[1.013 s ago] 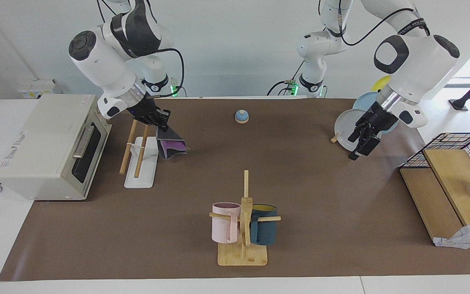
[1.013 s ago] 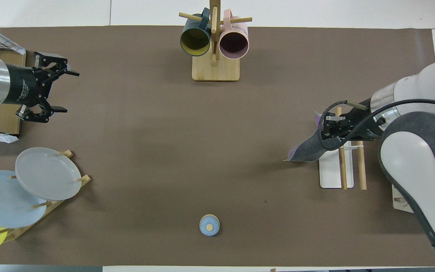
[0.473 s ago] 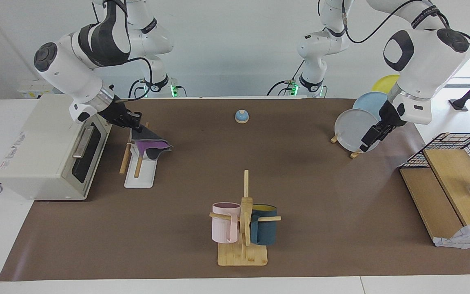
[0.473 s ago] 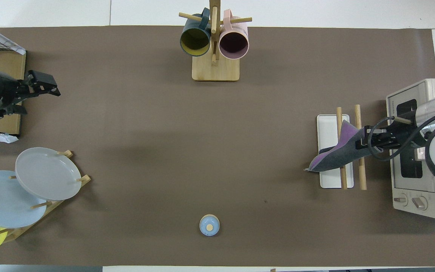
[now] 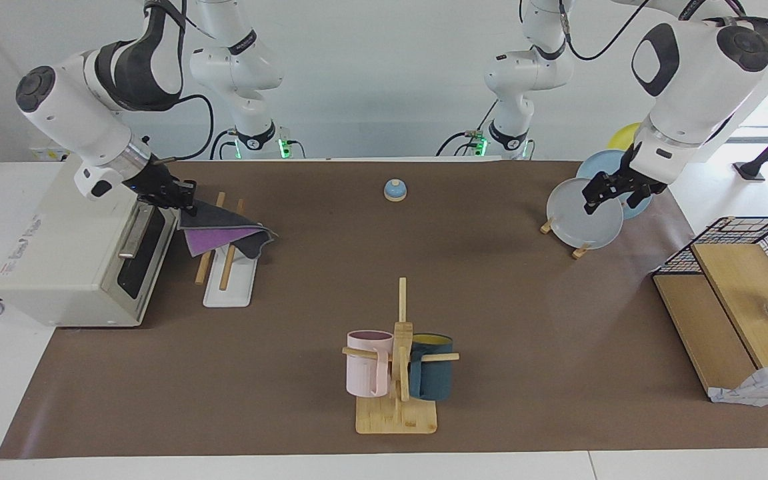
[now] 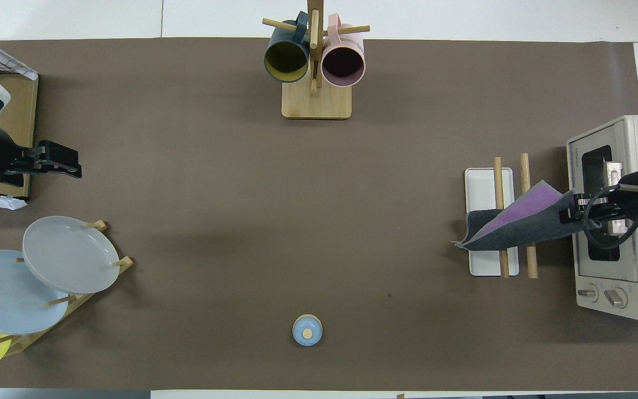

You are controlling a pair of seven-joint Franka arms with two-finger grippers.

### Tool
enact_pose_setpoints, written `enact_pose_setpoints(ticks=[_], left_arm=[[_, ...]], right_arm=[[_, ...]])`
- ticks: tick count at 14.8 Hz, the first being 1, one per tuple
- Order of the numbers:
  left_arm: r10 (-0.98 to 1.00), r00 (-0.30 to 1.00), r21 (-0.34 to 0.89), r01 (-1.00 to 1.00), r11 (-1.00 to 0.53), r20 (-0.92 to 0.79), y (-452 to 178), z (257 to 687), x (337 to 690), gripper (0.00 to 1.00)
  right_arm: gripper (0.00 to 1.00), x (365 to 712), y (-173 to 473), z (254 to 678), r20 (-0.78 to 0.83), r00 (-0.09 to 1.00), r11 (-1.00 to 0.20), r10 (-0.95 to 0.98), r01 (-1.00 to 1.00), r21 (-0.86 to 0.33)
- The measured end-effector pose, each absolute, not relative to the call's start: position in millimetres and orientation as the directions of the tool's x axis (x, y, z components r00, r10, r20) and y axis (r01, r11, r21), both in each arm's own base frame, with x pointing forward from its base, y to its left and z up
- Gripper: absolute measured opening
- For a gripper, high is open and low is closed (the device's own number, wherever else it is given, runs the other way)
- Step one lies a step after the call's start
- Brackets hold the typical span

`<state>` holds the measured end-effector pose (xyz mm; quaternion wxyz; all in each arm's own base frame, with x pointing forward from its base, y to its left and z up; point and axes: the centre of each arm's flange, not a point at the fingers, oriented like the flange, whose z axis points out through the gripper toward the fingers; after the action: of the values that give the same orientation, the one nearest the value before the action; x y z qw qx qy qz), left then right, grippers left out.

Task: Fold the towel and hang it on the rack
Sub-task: 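Drape the towel over the wooden dowel rack with the right gripper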

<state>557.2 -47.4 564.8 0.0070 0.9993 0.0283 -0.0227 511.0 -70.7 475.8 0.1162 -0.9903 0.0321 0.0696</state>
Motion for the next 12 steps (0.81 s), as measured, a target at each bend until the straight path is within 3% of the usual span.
enact_pose_setpoints(ticks=[12], left_arm=[[0.001,1.0,0.018,0.001,-1.0,-0.009,-48,580,563,1.0]], right_arm=[[0.02,493,-85,452,-0.124,0.992,-0.98,-0.012,-0.037,-0.198]])
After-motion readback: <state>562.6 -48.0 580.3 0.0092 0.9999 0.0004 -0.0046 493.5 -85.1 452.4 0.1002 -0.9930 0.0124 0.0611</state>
